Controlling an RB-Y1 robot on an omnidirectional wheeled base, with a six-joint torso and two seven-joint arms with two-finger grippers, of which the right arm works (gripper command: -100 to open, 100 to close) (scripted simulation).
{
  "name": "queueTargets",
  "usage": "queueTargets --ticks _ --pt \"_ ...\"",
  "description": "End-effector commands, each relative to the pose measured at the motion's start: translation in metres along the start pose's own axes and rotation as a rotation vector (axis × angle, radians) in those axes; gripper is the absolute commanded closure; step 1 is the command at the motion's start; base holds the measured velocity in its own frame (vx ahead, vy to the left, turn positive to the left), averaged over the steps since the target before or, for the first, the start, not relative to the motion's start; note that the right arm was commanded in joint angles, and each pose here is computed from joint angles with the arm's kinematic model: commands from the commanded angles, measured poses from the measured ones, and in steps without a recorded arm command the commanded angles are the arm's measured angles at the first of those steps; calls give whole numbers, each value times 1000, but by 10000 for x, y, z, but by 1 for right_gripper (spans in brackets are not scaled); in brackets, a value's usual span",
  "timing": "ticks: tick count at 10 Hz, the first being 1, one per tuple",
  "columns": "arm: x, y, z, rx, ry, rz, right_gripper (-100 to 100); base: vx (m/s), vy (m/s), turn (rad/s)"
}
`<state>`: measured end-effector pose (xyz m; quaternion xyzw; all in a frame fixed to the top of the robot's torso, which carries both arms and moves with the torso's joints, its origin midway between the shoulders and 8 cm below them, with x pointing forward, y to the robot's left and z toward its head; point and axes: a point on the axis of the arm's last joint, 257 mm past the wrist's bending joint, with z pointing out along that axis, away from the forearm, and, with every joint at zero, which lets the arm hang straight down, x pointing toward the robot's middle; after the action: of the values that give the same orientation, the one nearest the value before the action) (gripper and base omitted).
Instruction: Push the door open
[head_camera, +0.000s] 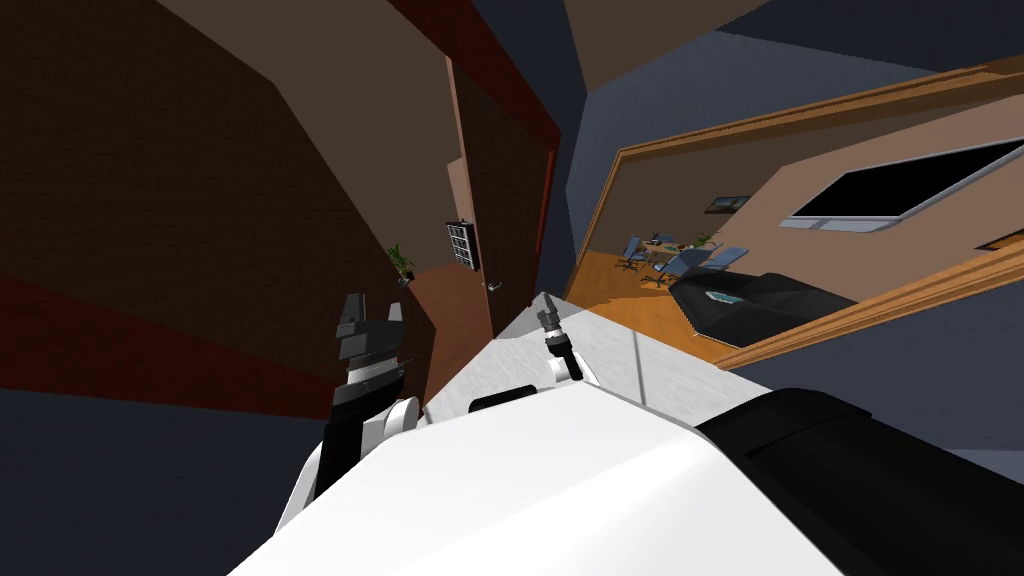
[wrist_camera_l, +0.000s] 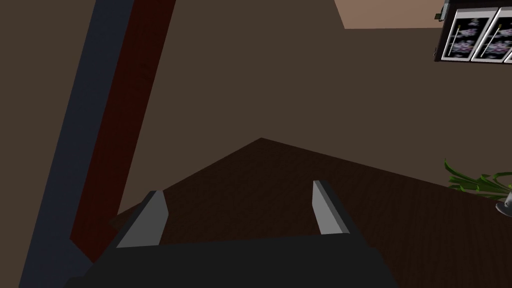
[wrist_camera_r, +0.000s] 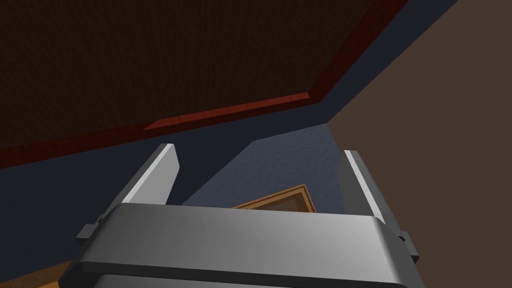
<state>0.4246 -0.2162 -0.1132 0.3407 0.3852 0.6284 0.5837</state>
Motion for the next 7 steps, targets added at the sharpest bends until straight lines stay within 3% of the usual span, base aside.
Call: queueTargets --ticks 1,7 --pt "80 -127 -3 18 18 13 -100 69 -31 19" --pt "369 -578 -41 80 80 51 -100 83 -33 17"
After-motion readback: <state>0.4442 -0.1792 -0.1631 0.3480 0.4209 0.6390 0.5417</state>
